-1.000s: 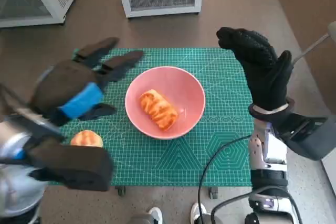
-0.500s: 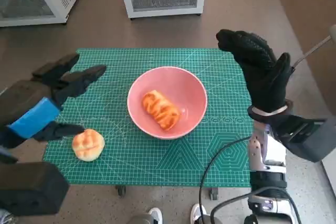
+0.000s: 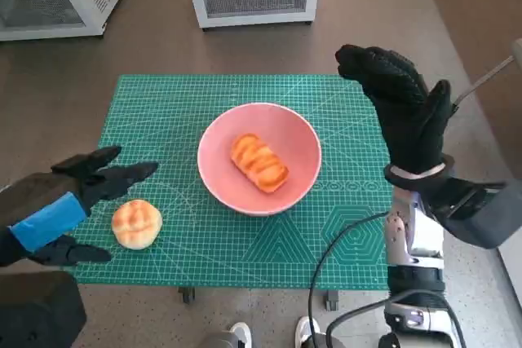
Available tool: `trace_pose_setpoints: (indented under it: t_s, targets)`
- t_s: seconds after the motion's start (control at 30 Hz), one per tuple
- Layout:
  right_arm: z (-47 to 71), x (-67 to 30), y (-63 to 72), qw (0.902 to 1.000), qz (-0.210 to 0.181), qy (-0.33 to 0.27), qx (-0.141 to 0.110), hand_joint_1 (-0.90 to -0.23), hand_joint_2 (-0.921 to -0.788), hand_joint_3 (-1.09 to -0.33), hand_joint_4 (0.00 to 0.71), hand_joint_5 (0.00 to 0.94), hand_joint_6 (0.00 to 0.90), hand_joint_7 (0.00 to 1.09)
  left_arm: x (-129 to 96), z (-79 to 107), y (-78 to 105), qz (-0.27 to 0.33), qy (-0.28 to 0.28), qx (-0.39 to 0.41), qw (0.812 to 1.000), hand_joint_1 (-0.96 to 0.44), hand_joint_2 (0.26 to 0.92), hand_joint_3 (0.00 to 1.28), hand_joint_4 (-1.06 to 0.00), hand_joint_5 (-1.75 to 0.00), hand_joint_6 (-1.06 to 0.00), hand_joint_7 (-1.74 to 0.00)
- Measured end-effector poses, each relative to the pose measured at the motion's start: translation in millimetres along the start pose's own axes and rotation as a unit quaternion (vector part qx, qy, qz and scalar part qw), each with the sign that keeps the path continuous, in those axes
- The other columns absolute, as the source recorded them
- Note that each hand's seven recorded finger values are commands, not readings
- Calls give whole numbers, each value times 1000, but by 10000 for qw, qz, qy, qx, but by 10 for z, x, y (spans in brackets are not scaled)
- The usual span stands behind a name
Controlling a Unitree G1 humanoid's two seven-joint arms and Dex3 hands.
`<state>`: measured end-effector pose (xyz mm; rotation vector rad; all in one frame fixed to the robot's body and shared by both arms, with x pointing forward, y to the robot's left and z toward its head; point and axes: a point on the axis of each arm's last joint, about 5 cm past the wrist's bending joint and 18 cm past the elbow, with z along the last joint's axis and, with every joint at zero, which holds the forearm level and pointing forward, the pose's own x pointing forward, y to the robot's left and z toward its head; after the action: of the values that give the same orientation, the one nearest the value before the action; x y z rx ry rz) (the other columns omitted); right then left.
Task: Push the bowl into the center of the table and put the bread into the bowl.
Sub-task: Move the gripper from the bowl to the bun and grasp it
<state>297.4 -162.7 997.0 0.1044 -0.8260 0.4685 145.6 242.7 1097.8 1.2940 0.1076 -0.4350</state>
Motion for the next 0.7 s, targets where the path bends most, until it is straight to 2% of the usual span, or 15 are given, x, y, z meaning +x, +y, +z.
trace_pose_setpoints:
  t_s: [0.37,0.7]
  targets:
    - [-17,-9,-5,10000,12,45,82,-637,-921,-695,181,0,73,385,150,-97,-122,-326,259,-450,9981,-34,715,6,-131,-1,-292,0]
    - [-6,-11,-29,9999,14,60,137,-646,-921,-687,181,0,73,388,316,-164,-257,-445,529,-583,9959,44,728,9,-117,0,-286,0]
